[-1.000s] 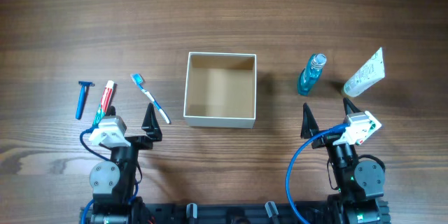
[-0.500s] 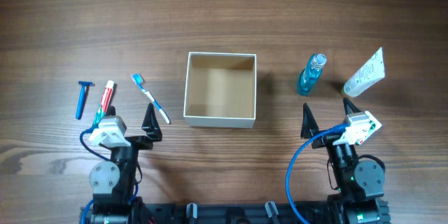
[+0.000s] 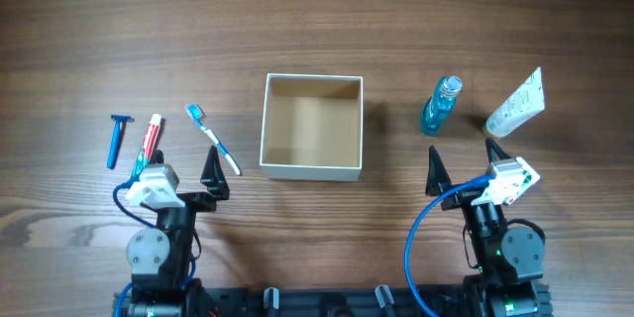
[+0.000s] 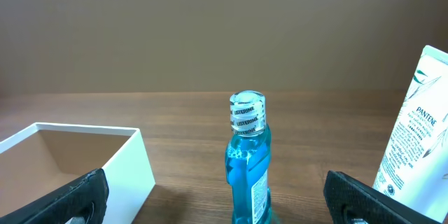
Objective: Pack container
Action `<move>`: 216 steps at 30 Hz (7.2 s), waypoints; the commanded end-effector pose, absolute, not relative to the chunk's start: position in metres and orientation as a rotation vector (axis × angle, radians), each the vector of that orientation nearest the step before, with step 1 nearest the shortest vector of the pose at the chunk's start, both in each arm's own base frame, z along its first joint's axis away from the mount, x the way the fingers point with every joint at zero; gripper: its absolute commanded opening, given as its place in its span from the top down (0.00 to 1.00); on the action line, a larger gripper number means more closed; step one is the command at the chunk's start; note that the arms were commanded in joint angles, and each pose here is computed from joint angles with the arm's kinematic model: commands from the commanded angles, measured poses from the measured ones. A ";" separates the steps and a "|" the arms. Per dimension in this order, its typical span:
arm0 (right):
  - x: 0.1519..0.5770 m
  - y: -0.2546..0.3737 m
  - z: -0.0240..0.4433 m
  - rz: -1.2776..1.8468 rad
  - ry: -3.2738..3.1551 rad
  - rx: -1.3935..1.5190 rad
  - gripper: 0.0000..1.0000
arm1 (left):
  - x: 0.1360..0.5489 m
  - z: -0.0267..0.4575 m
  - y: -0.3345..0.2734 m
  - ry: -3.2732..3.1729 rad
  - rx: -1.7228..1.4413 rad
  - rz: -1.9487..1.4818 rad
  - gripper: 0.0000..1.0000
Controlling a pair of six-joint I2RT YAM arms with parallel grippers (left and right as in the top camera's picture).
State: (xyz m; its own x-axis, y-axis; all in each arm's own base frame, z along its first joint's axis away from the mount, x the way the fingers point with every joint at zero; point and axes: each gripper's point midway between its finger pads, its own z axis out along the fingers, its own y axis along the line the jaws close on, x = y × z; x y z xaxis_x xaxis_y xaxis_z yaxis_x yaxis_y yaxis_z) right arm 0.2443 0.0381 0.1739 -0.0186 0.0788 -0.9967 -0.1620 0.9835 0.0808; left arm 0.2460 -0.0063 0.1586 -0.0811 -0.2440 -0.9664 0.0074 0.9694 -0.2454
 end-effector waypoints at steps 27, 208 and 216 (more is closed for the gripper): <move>0.244 0.038 0.175 0.185 1.571 -0.074 0.00 | 0.246 0.156 -0.007 1.642 -0.168 -0.205 0.00; 0.338 -0.059 0.196 -0.015 2.665 0.413 0.96 | 0.279 0.184 0.078 2.411 -0.706 0.124 0.00; 0.310 0.075 0.307 0.239 2.443 0.076 0.96 | 0.279 0.184 0.078 2.410 -0.705 0.123 0.00</move>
State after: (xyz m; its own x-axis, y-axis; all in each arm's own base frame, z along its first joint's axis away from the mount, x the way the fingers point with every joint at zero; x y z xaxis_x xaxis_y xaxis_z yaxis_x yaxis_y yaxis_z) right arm 0.3073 0.0376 0.2603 -0.8341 0.0889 -0.5444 0.0431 0.9944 0.0963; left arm 0.2760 0.0743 0.1766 -0.6691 -0.4783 -0.5687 -0.5223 0.8471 -0.0979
